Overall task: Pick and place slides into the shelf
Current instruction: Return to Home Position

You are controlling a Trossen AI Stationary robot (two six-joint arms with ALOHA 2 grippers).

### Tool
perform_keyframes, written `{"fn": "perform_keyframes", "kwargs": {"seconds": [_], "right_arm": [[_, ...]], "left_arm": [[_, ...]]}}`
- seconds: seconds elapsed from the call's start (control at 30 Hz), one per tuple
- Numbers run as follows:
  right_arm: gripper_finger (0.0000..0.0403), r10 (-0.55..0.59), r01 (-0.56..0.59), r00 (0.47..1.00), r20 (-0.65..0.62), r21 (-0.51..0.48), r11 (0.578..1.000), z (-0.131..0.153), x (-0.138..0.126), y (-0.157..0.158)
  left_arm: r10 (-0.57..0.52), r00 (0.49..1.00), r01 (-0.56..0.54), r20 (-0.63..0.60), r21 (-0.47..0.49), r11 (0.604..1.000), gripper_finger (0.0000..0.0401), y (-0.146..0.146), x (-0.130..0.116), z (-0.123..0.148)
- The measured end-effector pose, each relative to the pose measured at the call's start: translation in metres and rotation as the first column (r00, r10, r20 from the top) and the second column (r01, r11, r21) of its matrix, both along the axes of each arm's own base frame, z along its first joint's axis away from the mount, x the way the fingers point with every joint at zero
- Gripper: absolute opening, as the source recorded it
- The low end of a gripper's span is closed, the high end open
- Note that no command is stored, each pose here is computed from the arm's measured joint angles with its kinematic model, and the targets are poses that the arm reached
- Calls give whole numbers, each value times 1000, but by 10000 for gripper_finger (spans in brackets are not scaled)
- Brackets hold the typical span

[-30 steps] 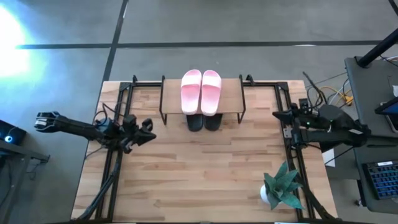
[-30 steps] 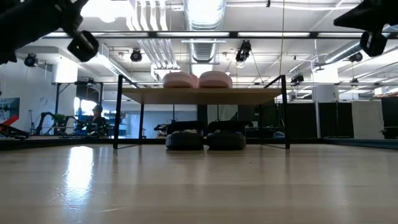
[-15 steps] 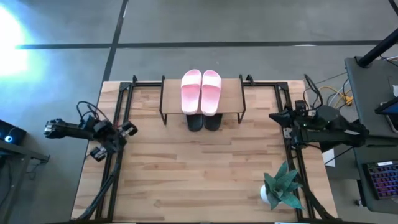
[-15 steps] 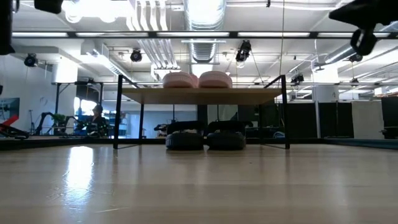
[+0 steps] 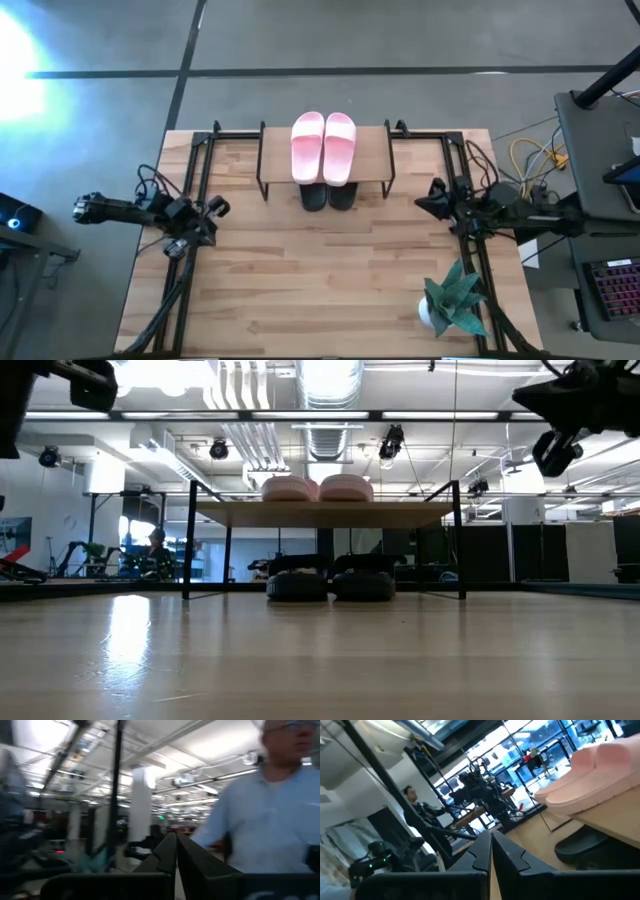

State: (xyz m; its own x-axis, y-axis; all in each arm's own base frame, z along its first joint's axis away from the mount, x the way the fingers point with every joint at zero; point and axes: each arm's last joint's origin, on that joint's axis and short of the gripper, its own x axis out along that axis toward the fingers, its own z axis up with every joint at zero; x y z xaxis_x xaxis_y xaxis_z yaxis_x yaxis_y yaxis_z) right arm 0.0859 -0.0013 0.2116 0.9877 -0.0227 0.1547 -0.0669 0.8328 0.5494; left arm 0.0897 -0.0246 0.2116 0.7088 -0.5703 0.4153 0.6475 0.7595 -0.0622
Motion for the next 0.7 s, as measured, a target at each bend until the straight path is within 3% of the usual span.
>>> {"fn": "perform_keyframes", "kwargs": {"seconds": [0.1, 0.23, 0.37, 0.7], "right_arm": [[9, 14, -13, 1000, 27, -31, 999, -7, 3, 0], [9, 62, -60, 997, 48, -33, 998, -22, 8, 2], [9, 104, -103, 993, 52, -23, 994, -26, 9, 3], [9, 239, -230, 969, 64, -128, 965, -24, 8, 7]], "left_arm": [[131, 990, -133, -58, -24, 991, 0, 4, 5, -5], [286, 937, -299, -200, -37, 953, 0, 9, 12, -16], [267, 945, -279, -191, -39, 960, 0, 9, 10, -15], [221, 962, -234, -161, -64, 970, 0, 9, 5, -12]]}}
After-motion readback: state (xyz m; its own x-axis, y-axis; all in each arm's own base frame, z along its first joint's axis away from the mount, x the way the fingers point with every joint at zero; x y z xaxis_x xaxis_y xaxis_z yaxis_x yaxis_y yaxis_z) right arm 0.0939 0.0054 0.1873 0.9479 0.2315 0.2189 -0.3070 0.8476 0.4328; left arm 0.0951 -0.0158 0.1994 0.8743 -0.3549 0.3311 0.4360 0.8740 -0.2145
